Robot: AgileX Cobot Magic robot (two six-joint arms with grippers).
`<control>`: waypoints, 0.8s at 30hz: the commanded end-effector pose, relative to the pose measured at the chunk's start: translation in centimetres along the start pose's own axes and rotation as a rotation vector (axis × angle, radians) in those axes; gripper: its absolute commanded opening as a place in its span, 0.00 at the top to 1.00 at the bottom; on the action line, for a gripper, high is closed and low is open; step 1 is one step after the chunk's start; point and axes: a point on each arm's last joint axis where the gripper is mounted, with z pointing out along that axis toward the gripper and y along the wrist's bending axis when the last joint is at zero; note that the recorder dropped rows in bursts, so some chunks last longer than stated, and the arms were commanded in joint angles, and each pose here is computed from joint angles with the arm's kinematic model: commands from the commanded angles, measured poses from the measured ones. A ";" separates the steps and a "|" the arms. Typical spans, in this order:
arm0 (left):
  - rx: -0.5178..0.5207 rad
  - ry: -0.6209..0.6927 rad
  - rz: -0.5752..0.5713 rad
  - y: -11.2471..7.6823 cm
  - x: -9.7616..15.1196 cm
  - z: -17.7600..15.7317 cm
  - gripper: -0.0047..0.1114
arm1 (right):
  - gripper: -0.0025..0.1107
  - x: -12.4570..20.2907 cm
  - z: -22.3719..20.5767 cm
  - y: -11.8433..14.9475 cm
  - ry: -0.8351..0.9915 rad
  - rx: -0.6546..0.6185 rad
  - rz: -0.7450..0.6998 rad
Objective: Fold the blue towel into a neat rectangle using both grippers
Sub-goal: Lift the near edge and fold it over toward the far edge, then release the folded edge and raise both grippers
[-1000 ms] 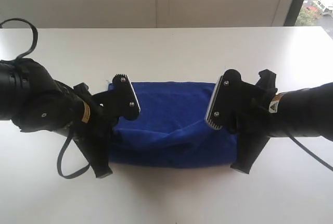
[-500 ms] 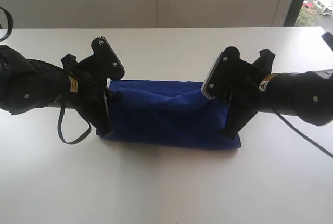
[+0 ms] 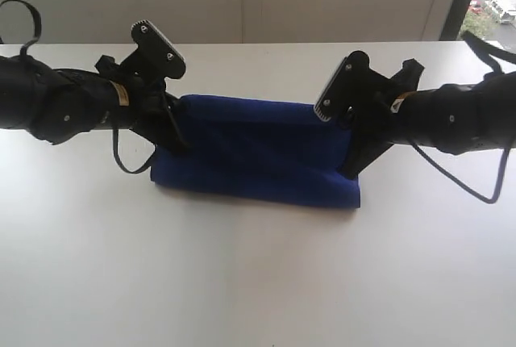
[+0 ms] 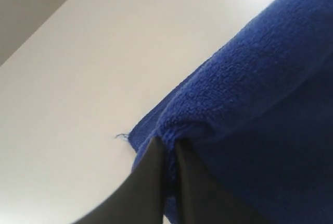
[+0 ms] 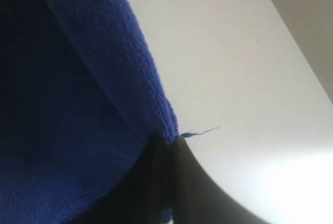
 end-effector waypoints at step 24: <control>-0.044 0.044 -0.069 2.5 -1.2 -0.5 0.43 | 0.63 -2.8 -4.6 -3.7 -0.134 0.144 0.387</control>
